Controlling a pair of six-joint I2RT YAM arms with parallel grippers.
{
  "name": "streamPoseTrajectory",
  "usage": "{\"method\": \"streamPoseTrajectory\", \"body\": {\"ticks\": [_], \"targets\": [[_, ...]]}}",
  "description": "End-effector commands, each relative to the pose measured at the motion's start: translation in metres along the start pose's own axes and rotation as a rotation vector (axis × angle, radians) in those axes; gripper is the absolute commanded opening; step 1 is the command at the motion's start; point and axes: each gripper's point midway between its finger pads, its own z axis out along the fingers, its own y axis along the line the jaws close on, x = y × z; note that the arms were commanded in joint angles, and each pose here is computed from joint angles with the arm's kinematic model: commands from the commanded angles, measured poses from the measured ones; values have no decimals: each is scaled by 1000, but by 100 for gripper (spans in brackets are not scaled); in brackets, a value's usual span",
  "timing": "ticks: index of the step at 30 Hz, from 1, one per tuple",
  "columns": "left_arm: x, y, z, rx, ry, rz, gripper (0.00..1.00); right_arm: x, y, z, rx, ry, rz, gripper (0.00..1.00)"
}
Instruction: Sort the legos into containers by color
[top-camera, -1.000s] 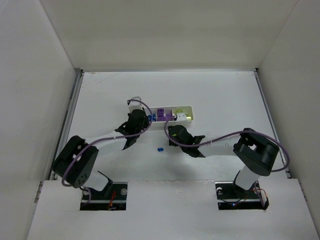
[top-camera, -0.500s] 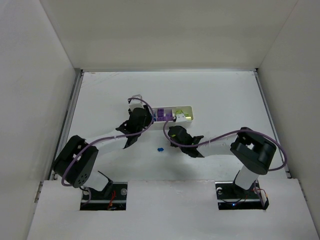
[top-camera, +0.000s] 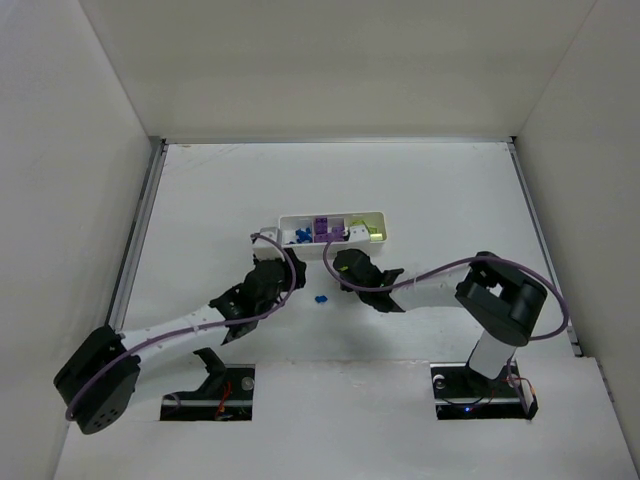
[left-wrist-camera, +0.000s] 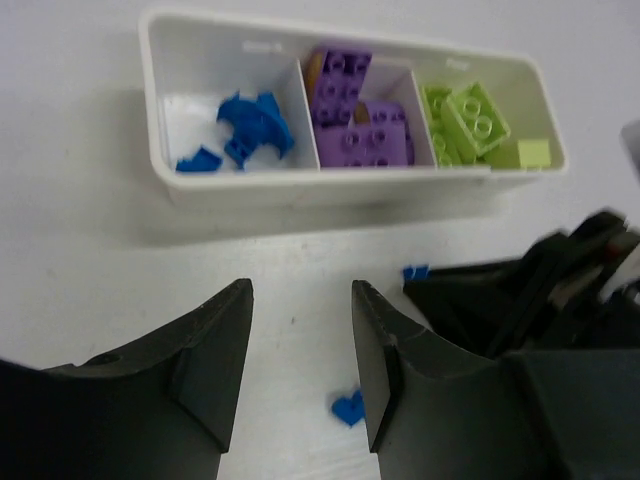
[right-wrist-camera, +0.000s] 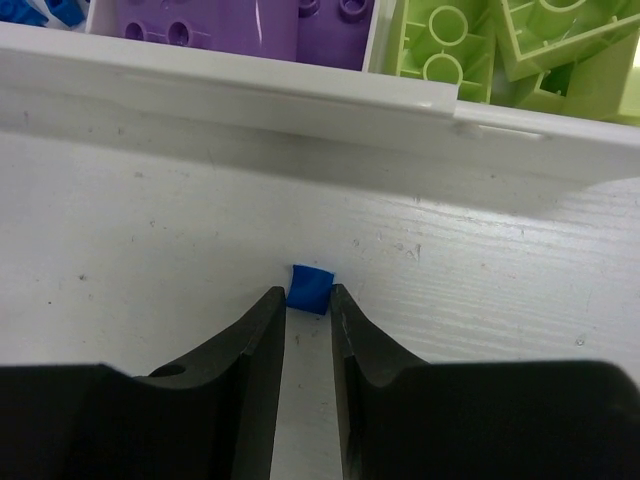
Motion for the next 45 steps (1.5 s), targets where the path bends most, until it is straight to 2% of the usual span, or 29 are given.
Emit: {"method": "streamPoseTrajectory", "body": {"ticks": [1,4,11,17,22,28,31,35,45], "targets": [[27,11,-15,-26,35,-4,41,-5,3,5,2,-12,13,28],[41,12,-25,-16,53,-8,42,-9,3,2,2,-22,17,25],[59,6,-34,16,80,-13,42,-38,12,-24,-28,-84,30,25],[66,2,-39,35,94,-22,42,-76,45,-47,-135,-148,50,25],[72,15,-44,7,89,-54,42,-109,86,-41,-223,-177,27,25],[77,24,-52,-5,98,-81,42,-133,113,-7,-246,-185,13,25],[82,19,-55,10,112,-70,42,-139,117,7,-250,-180,21,30],[86,6,-55,38,134,-61,40,-145,118,6,-252,-191,32,50],[110,-30,-44,84,189,48,38,-129,83,-21,-206,-212,53,50]]}}
